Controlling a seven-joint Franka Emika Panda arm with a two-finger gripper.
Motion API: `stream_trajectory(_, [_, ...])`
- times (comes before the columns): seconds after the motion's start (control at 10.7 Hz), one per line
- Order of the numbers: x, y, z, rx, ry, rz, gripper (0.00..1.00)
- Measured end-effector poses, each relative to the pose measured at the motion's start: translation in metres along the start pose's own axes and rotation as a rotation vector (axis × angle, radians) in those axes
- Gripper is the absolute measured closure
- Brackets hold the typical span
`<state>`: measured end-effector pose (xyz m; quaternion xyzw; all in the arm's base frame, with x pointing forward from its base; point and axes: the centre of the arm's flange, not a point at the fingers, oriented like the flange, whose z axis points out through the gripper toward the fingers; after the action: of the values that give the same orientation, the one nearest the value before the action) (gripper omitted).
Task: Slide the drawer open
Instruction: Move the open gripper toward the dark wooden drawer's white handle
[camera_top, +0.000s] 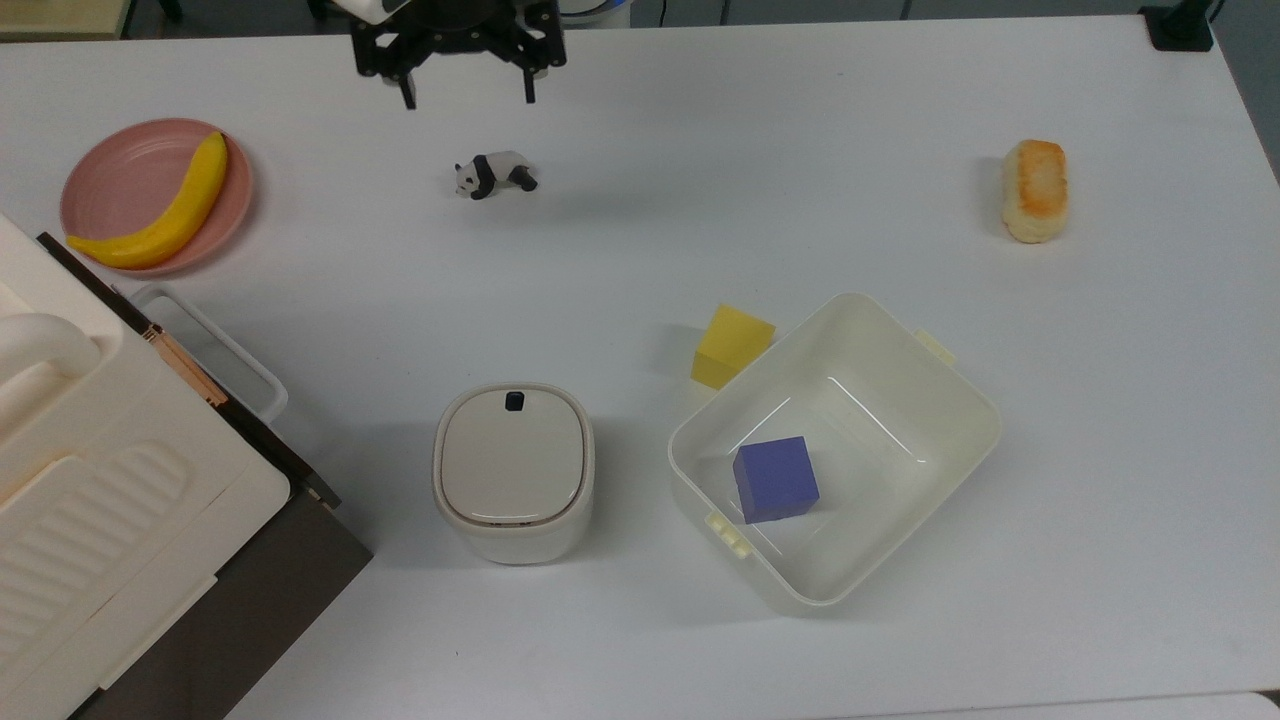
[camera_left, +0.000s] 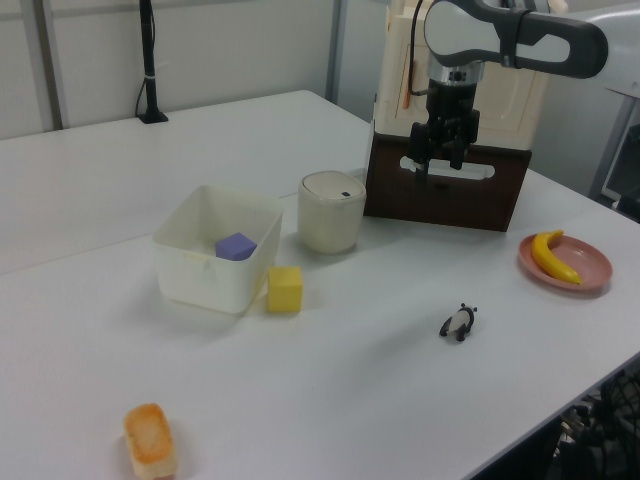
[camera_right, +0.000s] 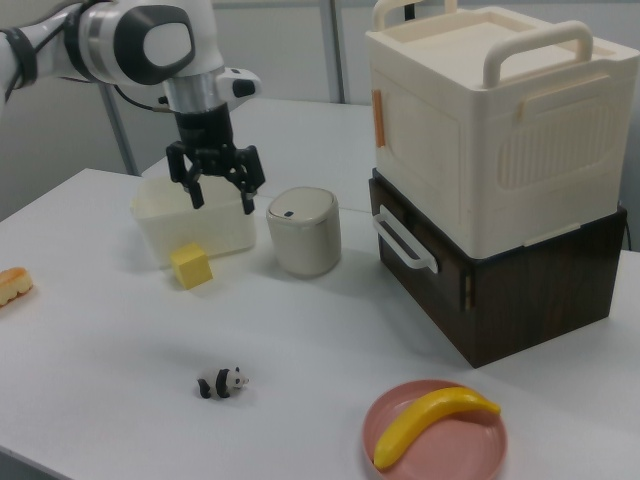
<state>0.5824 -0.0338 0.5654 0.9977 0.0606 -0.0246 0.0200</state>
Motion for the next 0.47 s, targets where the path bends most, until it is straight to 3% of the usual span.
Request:
stream_trajectory(0.19, [0.003,0.023,0.006,-0.011,0.02,-0.106,0.0])
stream_trajectory(0.47, [0.015,0.047,0.016,-0.114,0.039,-0.279,0.0])
